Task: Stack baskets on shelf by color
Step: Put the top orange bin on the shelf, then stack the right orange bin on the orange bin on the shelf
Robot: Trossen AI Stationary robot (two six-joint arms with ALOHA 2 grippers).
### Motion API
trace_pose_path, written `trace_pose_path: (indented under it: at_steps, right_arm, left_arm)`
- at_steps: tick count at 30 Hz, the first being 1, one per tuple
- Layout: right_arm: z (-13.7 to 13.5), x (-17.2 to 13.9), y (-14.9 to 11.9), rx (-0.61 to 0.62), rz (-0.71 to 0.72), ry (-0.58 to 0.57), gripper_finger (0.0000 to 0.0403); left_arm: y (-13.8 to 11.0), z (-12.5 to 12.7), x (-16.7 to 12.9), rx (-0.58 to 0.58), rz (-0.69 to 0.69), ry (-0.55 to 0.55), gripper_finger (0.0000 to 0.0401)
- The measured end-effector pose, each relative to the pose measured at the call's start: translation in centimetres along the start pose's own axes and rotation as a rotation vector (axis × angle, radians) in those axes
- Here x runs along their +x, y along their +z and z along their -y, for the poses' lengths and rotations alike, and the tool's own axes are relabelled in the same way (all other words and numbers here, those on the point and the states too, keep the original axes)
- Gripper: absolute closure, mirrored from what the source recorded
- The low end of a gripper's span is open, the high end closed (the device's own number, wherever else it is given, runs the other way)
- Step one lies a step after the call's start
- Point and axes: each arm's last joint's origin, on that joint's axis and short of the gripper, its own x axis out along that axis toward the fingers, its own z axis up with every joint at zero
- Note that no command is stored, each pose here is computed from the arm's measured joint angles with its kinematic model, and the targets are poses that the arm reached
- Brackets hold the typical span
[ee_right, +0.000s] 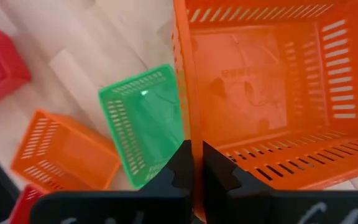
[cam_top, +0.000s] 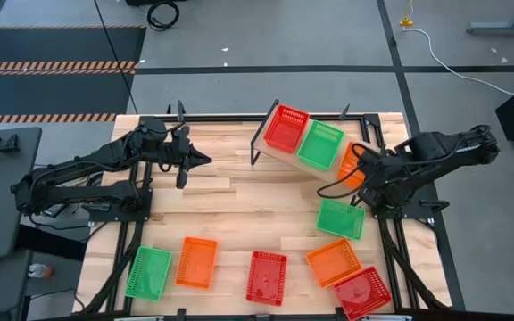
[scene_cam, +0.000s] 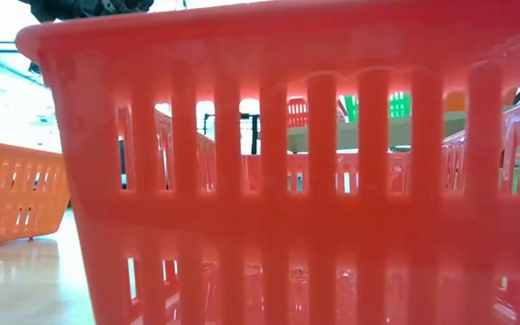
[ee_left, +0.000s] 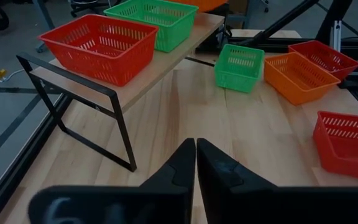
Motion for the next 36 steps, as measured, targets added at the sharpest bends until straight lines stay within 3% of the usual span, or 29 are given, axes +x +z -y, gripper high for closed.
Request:
trace_pose_path:
  at_steps: [18,36]
  right_arm:
    - [-0.7,1.6,0.5,-0.014,0.022,-0.124,0.0366]
    - [-1.6,2.4,1.0,-0.035,0.008,-0.170,0.0284]
  left_arm:
    - [0.0,0.0,0.0,0.001,0.000,0.000,0.0377]
    - [0.0,0.0,0.0,0.001,0.000,0.000,0.0379]
